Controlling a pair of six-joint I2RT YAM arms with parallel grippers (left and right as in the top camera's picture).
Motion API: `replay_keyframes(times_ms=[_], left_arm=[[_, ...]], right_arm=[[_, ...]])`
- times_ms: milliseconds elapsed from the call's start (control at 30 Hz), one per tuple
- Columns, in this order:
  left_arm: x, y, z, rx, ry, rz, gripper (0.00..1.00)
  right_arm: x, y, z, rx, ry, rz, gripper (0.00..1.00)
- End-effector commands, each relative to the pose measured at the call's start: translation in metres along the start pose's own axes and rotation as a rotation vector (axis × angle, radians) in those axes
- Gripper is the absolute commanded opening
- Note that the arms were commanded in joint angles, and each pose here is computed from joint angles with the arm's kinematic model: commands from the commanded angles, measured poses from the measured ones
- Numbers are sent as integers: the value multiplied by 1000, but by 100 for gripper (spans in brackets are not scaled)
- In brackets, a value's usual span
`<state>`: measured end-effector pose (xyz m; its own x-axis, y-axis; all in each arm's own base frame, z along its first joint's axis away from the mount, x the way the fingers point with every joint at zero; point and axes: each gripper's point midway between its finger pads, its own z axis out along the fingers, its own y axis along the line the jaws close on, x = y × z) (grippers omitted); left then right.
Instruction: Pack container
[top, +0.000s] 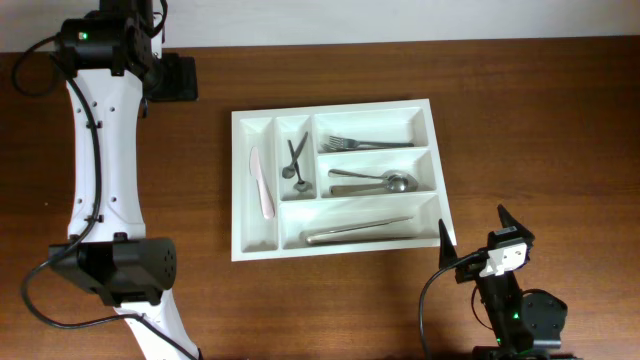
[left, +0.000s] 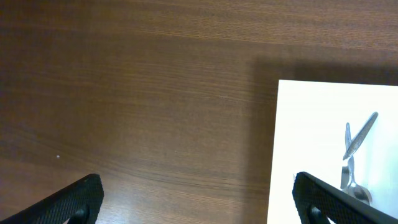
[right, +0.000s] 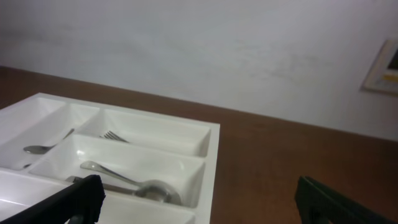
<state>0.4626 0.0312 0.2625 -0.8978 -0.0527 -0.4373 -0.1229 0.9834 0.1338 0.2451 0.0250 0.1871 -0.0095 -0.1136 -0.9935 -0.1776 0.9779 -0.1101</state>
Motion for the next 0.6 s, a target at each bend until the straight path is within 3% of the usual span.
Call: replay_keyframes(times_ms=[0, 567], left_arm=[[-4, 6, -15, -7, -38, -24, 99], [-4, 6, -15, -8, -37, -24, 99]], right_arm=[[7, -5, 1, 40, -19, 58, 99], [8, 1, 0, 33, -44, 58, 99]])
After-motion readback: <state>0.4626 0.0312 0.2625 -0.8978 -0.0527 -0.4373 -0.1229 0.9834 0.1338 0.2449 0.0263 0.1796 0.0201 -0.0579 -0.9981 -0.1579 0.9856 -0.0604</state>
